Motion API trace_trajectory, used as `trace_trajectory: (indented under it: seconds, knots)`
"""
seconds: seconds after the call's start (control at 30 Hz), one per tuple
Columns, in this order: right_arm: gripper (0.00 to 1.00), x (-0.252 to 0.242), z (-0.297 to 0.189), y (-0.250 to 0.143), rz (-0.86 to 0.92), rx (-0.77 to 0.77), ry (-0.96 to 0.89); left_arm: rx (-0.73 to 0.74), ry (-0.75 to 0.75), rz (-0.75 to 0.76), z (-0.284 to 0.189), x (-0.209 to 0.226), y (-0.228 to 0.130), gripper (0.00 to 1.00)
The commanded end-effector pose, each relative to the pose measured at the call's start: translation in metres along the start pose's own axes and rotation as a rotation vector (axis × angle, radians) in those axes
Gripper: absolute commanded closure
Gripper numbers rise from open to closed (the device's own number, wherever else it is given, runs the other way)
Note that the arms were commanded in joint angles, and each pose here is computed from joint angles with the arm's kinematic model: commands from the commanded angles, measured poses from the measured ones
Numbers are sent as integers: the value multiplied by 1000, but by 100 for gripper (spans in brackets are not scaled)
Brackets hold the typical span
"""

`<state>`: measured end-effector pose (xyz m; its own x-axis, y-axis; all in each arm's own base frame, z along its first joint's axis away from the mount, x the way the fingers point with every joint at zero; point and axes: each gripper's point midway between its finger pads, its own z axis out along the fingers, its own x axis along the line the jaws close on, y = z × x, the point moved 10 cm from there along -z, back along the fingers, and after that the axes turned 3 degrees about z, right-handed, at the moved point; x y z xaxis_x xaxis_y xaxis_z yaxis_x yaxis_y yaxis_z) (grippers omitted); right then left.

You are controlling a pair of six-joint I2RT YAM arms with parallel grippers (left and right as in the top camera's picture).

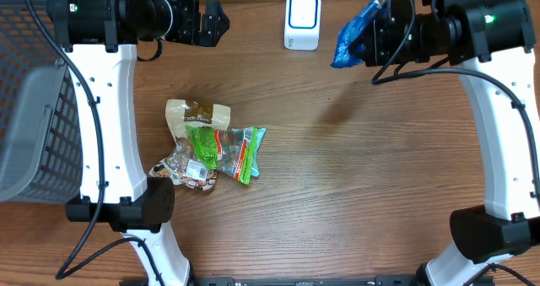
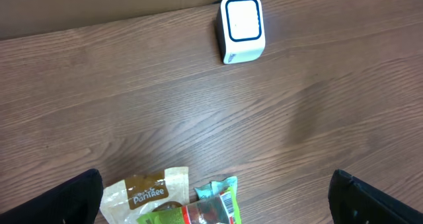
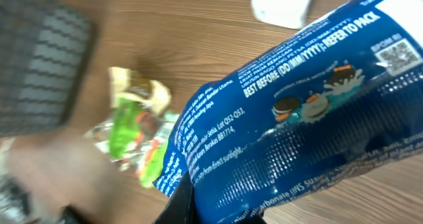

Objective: Scan the item barcode
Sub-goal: 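Turn the blue packet's barcode toward the scanner face with the right gripper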

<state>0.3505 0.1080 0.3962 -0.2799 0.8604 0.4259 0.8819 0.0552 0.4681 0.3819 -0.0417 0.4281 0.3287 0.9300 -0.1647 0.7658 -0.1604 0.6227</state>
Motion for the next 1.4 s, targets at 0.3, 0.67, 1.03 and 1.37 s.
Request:
trace_trajectory:
  seconds: [0.3, 0.67, 1.03, 1.37]
  knots:
    - [96, 43, 38, -38, -148, 139, -402, 5, -2, -3, 4, -1, 1, 0]
    - [96, 44, 36, -56, -129, 255, -421, 5, -2, -3, 4, -1, 1, 0]
    - [96, 52, 54, -64, -252, 345, -407, 5, -2, -3, 4, -1, 1, 0]
    - [96, 80, 99, -95, -452, 464, -522, 5, -2, -3, 4, -1, 1, 0]
